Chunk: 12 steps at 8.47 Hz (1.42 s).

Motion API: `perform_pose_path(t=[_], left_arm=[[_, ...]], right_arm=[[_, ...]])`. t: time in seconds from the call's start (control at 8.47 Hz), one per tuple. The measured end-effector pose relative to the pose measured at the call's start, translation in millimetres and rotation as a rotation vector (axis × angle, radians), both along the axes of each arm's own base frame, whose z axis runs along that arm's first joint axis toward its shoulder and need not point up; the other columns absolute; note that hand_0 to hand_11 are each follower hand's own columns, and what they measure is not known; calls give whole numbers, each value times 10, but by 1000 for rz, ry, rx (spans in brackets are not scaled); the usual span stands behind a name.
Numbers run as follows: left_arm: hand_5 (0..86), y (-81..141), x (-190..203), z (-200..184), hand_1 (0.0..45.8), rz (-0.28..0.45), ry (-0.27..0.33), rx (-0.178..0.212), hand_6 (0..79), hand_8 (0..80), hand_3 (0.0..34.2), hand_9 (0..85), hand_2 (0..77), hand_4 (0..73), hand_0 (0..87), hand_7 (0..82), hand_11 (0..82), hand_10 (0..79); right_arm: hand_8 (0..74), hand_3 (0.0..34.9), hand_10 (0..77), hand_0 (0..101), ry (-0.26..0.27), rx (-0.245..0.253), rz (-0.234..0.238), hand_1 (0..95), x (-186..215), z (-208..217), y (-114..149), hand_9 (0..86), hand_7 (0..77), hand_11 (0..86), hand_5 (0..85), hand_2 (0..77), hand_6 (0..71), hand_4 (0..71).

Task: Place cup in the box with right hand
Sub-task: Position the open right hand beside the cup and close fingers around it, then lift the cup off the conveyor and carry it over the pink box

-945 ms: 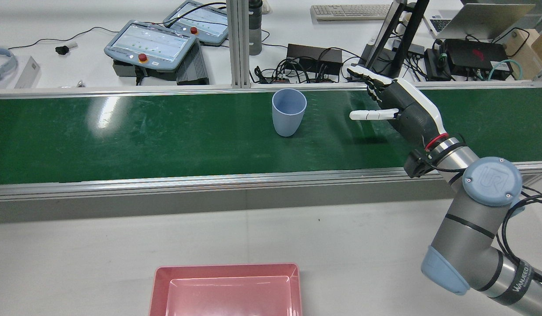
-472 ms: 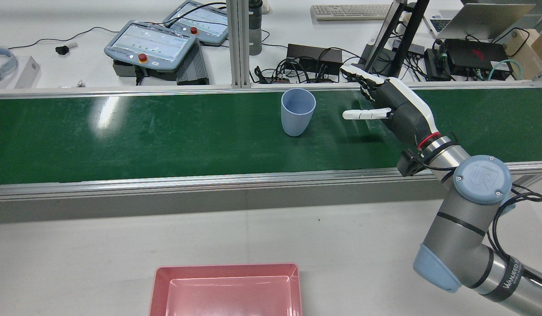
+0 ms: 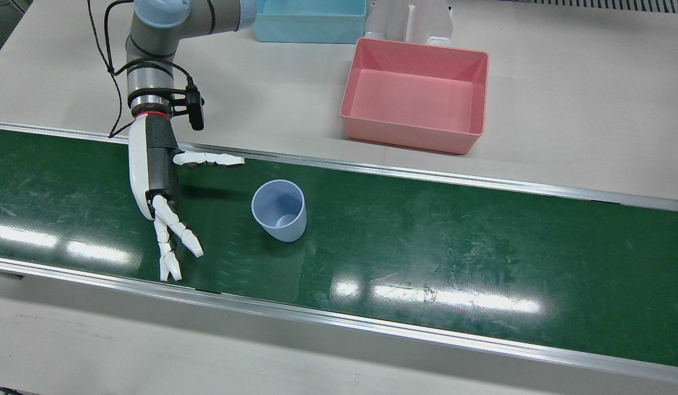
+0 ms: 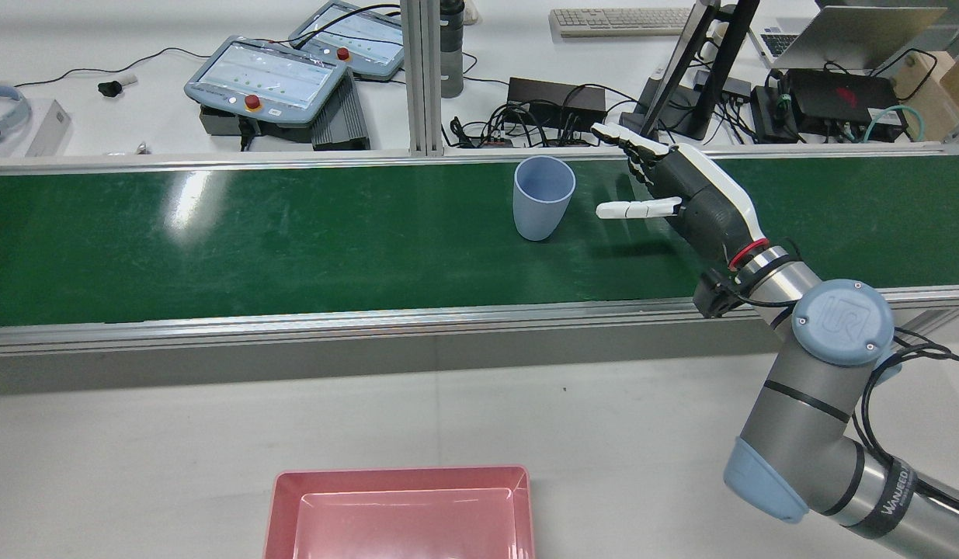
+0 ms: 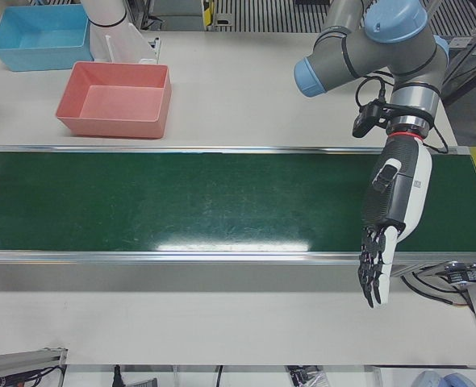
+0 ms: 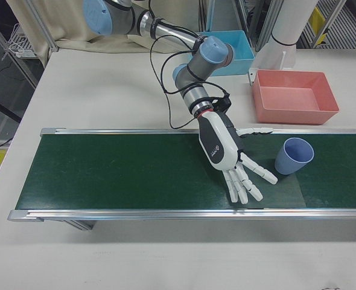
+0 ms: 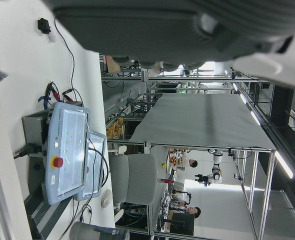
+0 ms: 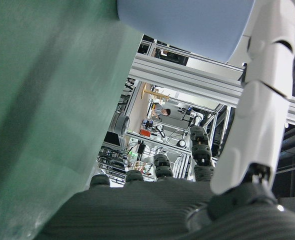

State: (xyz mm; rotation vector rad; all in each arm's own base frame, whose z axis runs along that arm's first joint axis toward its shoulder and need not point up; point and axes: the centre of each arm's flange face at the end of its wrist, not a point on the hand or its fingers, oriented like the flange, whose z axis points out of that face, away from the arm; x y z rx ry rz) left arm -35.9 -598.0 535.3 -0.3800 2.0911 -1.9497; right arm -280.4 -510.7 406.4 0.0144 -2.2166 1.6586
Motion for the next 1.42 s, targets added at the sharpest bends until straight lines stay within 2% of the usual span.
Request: perform_pose_path(t=[1.42], left_arm=[[0, 0, 0, 3, 5, 0, 0, -1, 0, 0, 0, 0, 5, 0, 0, 0, 0, 0]], right_arm=[[5, 104, 0, 502, 0, 8, -21, 207, -174, -61, 42, 27, 131, 5, 49, 76, 38, 0]])
